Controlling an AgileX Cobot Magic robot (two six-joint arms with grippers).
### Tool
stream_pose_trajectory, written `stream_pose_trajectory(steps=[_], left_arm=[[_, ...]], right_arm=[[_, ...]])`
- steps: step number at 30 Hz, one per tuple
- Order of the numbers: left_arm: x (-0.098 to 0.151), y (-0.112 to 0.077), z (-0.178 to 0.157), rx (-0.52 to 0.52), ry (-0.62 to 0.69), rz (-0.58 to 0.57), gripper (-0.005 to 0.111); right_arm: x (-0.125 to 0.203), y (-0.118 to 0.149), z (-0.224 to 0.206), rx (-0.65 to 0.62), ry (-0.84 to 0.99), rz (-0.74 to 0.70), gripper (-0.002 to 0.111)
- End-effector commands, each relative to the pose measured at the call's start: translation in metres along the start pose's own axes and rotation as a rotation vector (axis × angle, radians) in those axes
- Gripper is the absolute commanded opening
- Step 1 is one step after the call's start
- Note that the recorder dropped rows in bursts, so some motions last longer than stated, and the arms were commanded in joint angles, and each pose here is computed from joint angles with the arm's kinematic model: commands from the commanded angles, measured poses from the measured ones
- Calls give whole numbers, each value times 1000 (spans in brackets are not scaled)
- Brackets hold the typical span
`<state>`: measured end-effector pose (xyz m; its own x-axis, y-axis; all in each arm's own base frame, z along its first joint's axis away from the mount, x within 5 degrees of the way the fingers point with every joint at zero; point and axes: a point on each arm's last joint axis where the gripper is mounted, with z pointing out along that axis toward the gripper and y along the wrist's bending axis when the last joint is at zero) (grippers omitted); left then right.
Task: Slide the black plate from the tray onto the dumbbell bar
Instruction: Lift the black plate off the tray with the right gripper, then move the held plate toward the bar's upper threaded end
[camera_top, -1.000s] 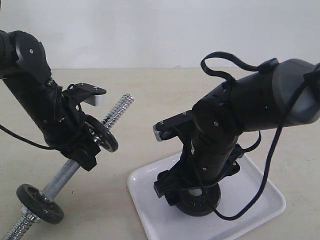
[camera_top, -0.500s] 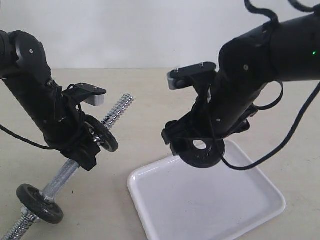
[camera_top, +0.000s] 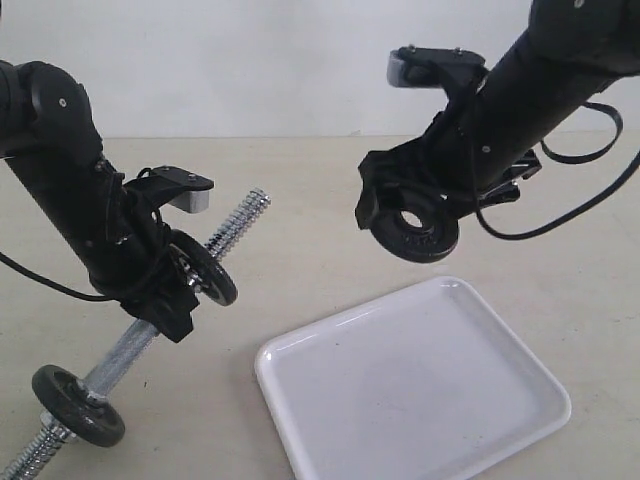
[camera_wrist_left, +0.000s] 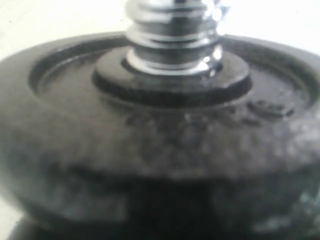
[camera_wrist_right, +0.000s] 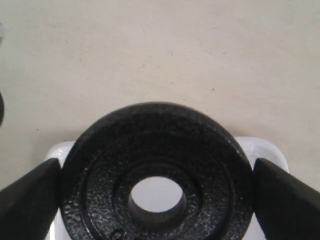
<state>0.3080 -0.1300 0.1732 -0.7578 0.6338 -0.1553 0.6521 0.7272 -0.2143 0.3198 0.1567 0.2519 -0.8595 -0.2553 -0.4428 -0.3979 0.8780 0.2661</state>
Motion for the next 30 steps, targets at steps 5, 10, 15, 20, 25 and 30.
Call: stream_pose_trajectory(steps=[5,10,15,20,25,30], left_arm=[[-8,-9,-24,-3,-103,60,4],[-9,-9,-24,-11,-112,92,4],[-10,-8,-24,-24,-127,110,4],[-11,-8,-24,-24,-135,148,4],[-12,-7,-25,-35,-145,180,4],[-13,-6,-25,-50,-158,224,4]], right_arm=[[-18,-20,-30,-198,-119,64,0],[-18,-26,-31,-247,-116,68,0],[-20,-22,-23,-333,-110,68,0],[-25,-19,-13,-420,-104,66,0],[-32,-19,-4,-478,-89,61,0],[-38,-19,3,-519,-62,39,0]])
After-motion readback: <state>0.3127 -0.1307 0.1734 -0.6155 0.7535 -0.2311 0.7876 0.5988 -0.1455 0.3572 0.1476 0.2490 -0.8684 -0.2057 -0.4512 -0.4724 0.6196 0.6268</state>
